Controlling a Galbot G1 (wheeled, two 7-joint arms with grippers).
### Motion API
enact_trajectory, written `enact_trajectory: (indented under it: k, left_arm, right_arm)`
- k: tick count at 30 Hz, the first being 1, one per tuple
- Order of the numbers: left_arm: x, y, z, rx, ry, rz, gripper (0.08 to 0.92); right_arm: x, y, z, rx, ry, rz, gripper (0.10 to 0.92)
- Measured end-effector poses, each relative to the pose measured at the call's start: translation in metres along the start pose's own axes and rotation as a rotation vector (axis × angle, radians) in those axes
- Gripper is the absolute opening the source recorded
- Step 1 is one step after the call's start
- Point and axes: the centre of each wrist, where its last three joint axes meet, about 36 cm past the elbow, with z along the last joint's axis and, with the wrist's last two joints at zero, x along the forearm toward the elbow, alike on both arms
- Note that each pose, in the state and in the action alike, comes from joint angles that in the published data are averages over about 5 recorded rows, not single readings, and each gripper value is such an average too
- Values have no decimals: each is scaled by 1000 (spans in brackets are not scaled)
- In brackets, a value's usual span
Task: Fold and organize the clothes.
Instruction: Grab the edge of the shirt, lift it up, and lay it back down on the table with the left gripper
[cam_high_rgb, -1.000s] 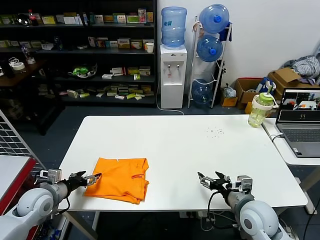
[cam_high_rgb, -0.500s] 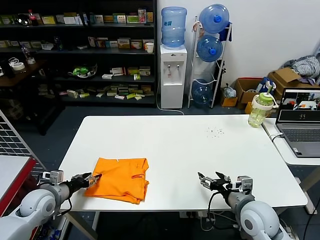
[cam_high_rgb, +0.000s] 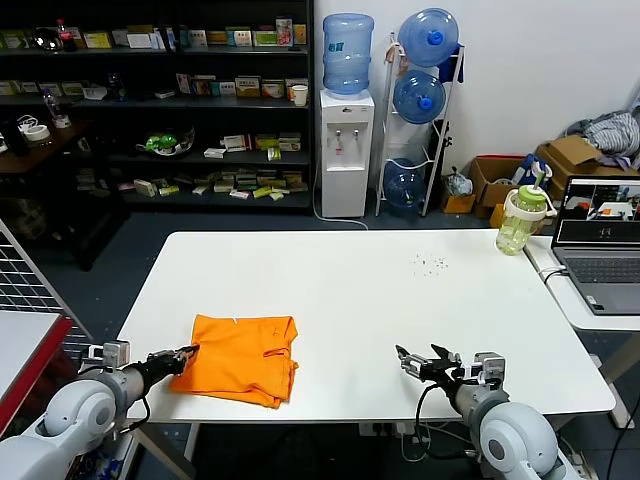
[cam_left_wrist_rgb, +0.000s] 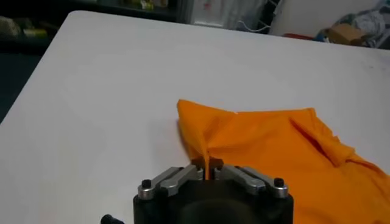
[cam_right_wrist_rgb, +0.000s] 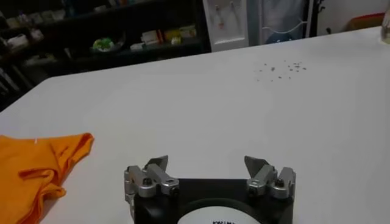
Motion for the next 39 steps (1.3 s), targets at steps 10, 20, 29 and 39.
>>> enact_trajectory:
  k: [10, 20, 29, 39]
  left_arm:
    - [22, -29, -23, -17, -31, -33, 92]
    - [65, -26, -61, -59, -41, -194, 92]
    - [93, 8, -94, -135, -53, -349, 92]
    - [103, 42, -111, -180, -44, -442, 92]
  right_arm:
    - [-6, 0, -1, 4, -6, -16, 823]
    - [-14, 2, -5, 17, -20, -44, 823]
    - [-16, 2, -8, 24, -32, -55, 823]
    - [-13, 2, -6, 23, -39, -40, 823]
